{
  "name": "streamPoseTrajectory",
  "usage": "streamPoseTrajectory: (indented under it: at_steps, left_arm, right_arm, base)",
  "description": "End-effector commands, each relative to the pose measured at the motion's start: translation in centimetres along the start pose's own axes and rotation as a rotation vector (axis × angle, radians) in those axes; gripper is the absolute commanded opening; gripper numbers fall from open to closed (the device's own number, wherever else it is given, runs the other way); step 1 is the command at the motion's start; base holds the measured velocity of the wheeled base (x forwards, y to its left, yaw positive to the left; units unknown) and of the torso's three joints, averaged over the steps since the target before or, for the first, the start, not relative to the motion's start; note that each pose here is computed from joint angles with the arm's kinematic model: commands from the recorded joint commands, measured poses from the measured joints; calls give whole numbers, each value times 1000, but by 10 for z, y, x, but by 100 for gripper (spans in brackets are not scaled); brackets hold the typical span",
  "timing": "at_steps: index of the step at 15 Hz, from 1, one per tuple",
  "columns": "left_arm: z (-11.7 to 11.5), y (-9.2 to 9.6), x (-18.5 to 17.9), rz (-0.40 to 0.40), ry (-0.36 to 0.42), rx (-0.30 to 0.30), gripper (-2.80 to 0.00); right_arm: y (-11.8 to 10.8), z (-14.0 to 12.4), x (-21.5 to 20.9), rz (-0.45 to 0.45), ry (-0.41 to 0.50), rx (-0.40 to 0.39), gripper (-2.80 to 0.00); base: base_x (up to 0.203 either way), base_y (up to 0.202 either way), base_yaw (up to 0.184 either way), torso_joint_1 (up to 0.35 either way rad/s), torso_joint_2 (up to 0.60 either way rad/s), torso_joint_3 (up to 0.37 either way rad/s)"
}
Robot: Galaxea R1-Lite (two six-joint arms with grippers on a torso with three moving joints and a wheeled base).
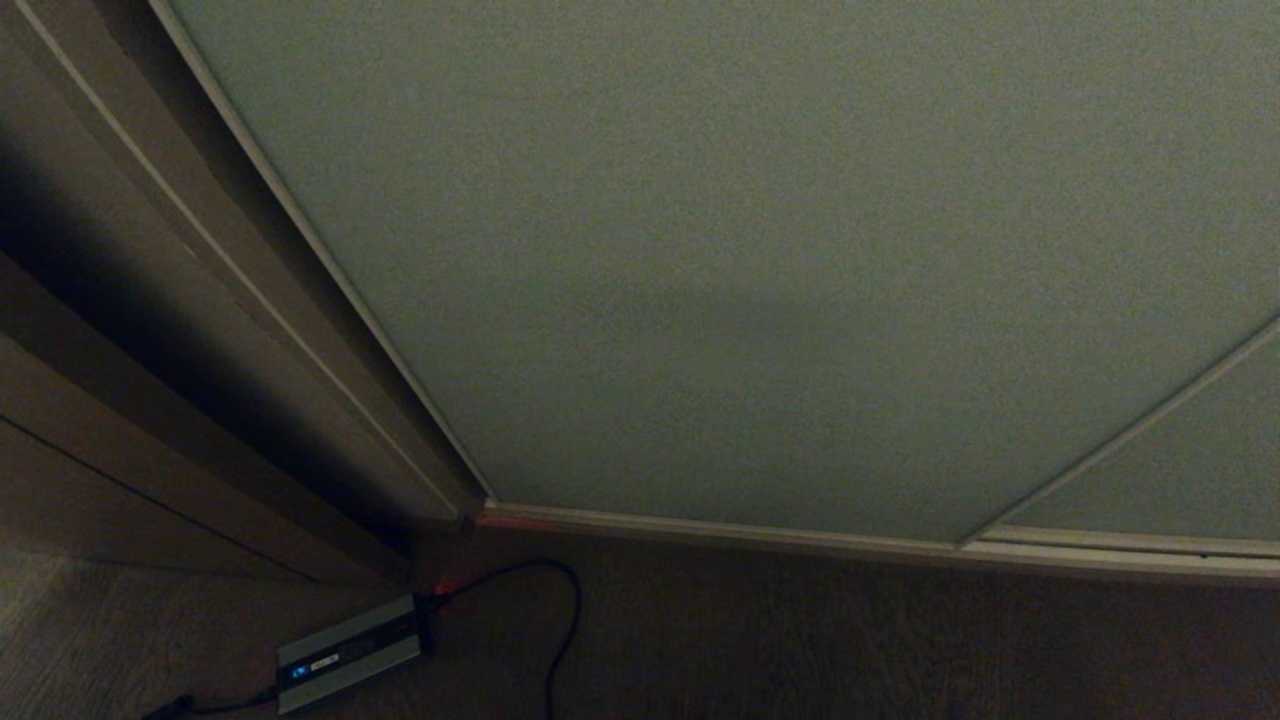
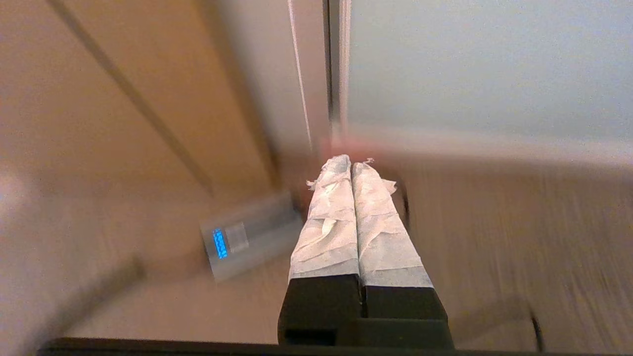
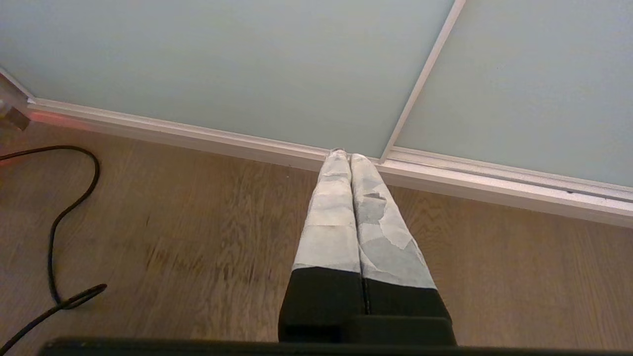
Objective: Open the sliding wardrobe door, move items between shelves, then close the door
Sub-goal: Open the door
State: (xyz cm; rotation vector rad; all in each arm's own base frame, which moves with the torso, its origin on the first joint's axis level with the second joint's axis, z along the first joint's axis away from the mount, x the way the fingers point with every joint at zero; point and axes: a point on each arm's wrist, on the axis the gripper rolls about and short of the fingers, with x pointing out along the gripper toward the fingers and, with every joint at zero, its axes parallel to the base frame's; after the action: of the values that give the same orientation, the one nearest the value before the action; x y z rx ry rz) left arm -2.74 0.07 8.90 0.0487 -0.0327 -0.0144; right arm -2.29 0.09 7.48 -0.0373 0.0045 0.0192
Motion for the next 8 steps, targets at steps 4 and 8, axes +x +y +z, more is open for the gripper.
streamPoseTrajectory:
  at_steps: [4,8]
  left_arm:
    - [108,5,-8,27,-279,66,-280]
    - [177,9,31,115,-440,75,-280]
  right_arm:
    - [0,-1,0,1,4,-1,-280]
    - [0,-1,0,1,6,-1,-280]
  base:
    - [0,0,0,0,0,0]
    - [0,0,0,0,0,0]
